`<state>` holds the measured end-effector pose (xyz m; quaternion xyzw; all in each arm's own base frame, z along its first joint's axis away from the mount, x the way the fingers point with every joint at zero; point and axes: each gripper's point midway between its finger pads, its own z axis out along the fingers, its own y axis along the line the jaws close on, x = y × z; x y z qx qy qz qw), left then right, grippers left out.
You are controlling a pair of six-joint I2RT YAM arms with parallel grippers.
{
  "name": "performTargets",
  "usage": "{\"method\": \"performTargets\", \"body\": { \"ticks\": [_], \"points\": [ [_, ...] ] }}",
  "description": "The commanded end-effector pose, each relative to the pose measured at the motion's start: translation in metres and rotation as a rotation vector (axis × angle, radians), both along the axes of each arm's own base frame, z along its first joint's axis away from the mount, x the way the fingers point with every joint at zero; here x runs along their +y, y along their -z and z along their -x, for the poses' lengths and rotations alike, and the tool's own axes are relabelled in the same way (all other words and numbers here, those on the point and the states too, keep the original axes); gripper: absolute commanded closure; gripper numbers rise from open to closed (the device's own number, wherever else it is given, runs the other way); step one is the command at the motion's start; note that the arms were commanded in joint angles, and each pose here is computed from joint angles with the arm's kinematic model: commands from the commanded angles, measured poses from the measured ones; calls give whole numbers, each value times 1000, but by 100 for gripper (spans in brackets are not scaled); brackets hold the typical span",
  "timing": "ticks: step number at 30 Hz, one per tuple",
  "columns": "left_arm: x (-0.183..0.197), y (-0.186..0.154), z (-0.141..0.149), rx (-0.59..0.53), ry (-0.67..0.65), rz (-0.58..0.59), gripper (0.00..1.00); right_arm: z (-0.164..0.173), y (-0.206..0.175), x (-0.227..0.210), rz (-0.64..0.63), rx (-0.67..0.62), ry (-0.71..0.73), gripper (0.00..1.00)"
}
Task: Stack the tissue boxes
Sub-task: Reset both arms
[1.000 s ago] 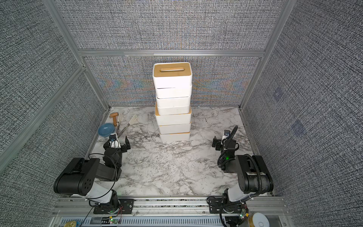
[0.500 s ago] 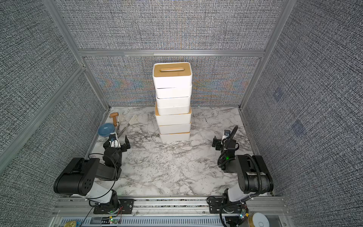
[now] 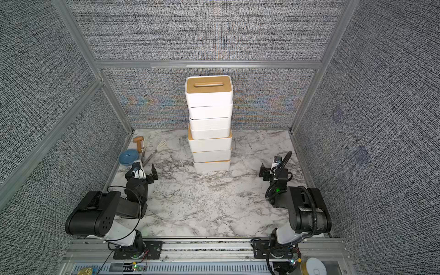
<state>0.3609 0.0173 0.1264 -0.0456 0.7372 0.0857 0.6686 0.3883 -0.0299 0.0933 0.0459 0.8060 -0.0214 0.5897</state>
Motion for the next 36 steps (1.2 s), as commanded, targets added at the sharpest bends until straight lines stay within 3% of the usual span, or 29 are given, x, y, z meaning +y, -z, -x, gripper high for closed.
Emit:
{"method": "performTargets", "body": {
  "ticks": [1, 7, 9, 11, 13, 14, 15, 16, 19, 23, 36],
  "points": [
    [0, -2, -1, -8, 4, 1, 0, 0, -6, 9, -3, -29, -46, 1],
    [-1, -1, -2, -3, 5, 2, 0, 0, -5, 8, -29, -27, -61, 1],
    [0, -1, -2, -1, 5, 2, 1, 23, -14, -1, -30, -108, -6, 1],
    [0, 0, -3, 0, 4, 2, 1, 57, -22, -26, -50, -217, 166, 1],
    [0, 0, -3, 5, 5, 4, 1, 40, -25, -17, -50, -246, 103, 1],
    [-1, 0, -4, 4, 6, 3, 0, 21, -29, -4, -37, -204, 16, 1],
    [0, 0, -3, 4, 5, 4, 0, 8, -8, 4, -21, -7, -36, 1],
    [0, 0, -3, 4, 5, 4, 1, -1, -4, 9, -18, 25, -67, 1],
    [0, -1, -4, 2, 6, 5, 1, 12, -10, 10, -13, -87, -64, 1],
    [0, -2, 0, -9, 10, 4, 0, -1, -4, 7, -16, 5, -54, 1],
    [-3, -4, 1, -19, 19, -6, 1, 0, -4, 8, -15, -20, -55, 1]
  ]
}}
